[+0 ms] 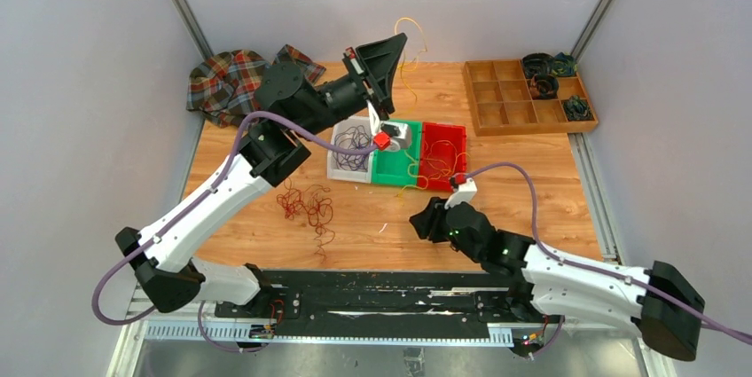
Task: Untangle the cables
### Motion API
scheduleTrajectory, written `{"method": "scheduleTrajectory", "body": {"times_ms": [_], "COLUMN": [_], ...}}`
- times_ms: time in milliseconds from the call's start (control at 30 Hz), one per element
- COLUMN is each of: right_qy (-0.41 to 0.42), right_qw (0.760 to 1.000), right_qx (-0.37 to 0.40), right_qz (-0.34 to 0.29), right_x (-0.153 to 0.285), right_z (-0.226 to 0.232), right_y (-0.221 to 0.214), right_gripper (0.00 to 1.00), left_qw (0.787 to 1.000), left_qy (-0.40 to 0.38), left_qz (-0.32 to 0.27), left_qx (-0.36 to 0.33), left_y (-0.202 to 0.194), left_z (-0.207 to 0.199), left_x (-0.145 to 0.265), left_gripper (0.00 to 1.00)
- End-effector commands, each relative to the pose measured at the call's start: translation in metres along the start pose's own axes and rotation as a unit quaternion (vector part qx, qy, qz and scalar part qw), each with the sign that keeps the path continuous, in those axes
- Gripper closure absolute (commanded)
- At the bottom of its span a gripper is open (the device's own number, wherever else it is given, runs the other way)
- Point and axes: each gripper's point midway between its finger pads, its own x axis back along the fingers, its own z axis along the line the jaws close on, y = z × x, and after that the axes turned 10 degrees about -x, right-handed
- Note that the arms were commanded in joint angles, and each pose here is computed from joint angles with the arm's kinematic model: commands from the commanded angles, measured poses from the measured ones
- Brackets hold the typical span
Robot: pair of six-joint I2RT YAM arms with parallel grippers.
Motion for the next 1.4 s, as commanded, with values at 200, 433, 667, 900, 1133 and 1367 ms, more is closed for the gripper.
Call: {"method": "scheduleTrajectory", "body": {"times_ms": [200, 433, 667, 900, 1133, 1367], "right_qy": [-0.143, -0.136, -0.141, -0.142, -0.144, -0.143], "right_qw": [0.989, 0.987, 0.986, 0.986, 0.986, 0.986], "right_qx": [-0.013, -0.039, -0.04, -0.04, -0.041, -0.043], "right_qz": [-0.045, -0.078, -0.078, -0.078, -0.078, -0.078], "right_x": [0.055, 0.066, 0.065, 0.064, 0.064, 0.064], "right_z": [-0.072, -0.087, -0.09, -0.09, -0.091, -0.092], "right_y": [0.02, 0.023, 0.022, 0.021, 0.02, 0.02], "right_gripper": [0.63, 0.62, 0.62, 0.62, 0.62, 0.62], "left_qw": [1.0, 1.0, 1.0, 1.0, 0.994, 0.996], "left_qy": [0.005, -0.005, -0.01, 0.006, 0.095, 0.076], "left_qz": [0.012, 0.02, 0.024, 0.022, 0.048, 0.043], "left_qx": [0.012, 0.016, 0.015, 0.007, -0.013, 0.001], "left_y": [-0.005, -0.011, -0.016, -0.02, -0.036, -0.031], "left_z": [-0.014, -0.034, -0.053, -0.044, 0.015, -0.001], "left_x": [-0.037, -0.063, -0.087, -0.102, -0.103, -0.1], "left_gripper": [0.99, 0.99, 0.99, 0.99, 0.99, 0.99]}}
